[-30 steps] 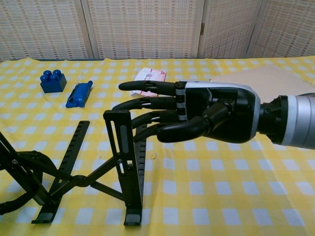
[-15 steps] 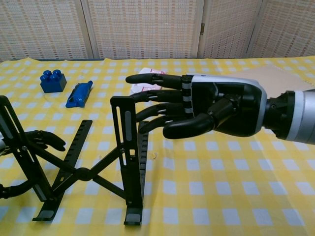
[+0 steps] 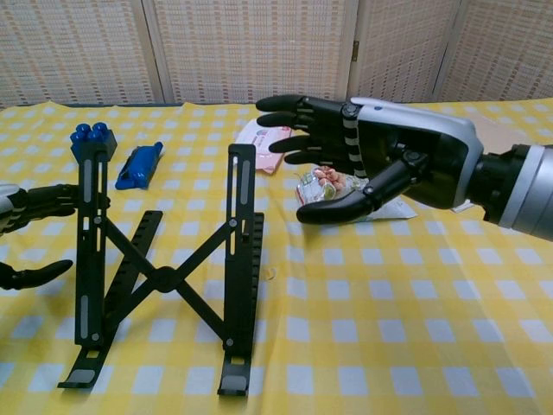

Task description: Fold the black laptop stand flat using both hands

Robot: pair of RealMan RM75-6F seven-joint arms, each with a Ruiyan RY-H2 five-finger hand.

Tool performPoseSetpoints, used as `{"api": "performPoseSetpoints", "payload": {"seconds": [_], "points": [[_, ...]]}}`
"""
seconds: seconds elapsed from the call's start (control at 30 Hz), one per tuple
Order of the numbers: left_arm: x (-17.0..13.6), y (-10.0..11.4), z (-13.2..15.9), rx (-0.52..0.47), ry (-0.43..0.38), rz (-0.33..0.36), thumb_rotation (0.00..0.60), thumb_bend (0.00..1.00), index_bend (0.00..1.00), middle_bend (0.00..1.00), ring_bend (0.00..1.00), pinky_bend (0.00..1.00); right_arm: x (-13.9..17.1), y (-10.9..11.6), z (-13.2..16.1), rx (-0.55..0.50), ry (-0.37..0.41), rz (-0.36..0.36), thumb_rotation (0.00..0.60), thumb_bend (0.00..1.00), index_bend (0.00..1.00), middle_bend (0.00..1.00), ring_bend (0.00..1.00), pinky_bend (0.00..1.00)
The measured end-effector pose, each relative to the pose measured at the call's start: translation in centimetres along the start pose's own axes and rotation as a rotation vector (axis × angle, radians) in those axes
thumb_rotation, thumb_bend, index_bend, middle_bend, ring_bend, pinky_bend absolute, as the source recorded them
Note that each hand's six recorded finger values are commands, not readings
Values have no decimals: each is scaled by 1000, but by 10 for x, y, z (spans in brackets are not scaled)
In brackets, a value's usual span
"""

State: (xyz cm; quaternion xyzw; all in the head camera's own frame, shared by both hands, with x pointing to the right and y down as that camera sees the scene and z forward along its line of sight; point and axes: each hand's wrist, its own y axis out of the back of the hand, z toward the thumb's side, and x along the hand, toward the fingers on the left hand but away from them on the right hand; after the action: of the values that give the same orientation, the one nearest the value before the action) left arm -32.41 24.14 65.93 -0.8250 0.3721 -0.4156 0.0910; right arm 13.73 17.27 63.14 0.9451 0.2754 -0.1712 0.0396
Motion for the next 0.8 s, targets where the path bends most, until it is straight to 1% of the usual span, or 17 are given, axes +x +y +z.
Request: {"api": "performPoseSetpoints", "payload": {"seconds": [0.07, 0.3, 0.37, 0.43, 0.53, 0.63, 0.73, 0.8], "points": [[0, 6, -1, 20, 1, 6, 600, 439, 185, 143, 0, 35, 2, 4, 0, 38, 5, -21, 600, 214, 0, 29, 69, 0], [2, 30, -3, 136, 9, 39, 600, 439, 214, 144, 0, 33, 9, 8, -1, 203, -6, -25, 600, 214, 0, 31, 69, 0], [3, 37, -3, 152, 16, 53, 600, 439, 214, 143, 0, 33, 12, 9, -1, 230, -14, -26, 600, 214, 0, 31, 68, 0], [3, 40, -3, 150, 19, 63, 600, 439, 214, 143, 0, 32, 14, 10, -2, 230, -22, -25, 600, 214, 0, 31, 68, 0], [3, 42, -5, 152, 29, 65, 600, 439, 214, 143, 0, 35, 17, 11, -5, 229, -40, -16, 600, 214, 0, 31, 69, 0], [4, 43, -9, 167, 37, 64, 600, 439, 216, 144, 0, 42, 19, 10, -9, 268, -58, 4, 600, 214, 0, 31, 68, 0], [7, 45, -14, 220, 43, 59, 600, 438, 221, 143, 0, 42, 20, 8, -13, 344, -71, 33, 600, 214, 0, 31, 68, 0], [10, 46, -18, 282, 47, 56, 600, 438, 222, 144, 0, 42, 20, 5, -15, 416, -77, 57, 600, 214, 0, 31, 68, 0]]}}
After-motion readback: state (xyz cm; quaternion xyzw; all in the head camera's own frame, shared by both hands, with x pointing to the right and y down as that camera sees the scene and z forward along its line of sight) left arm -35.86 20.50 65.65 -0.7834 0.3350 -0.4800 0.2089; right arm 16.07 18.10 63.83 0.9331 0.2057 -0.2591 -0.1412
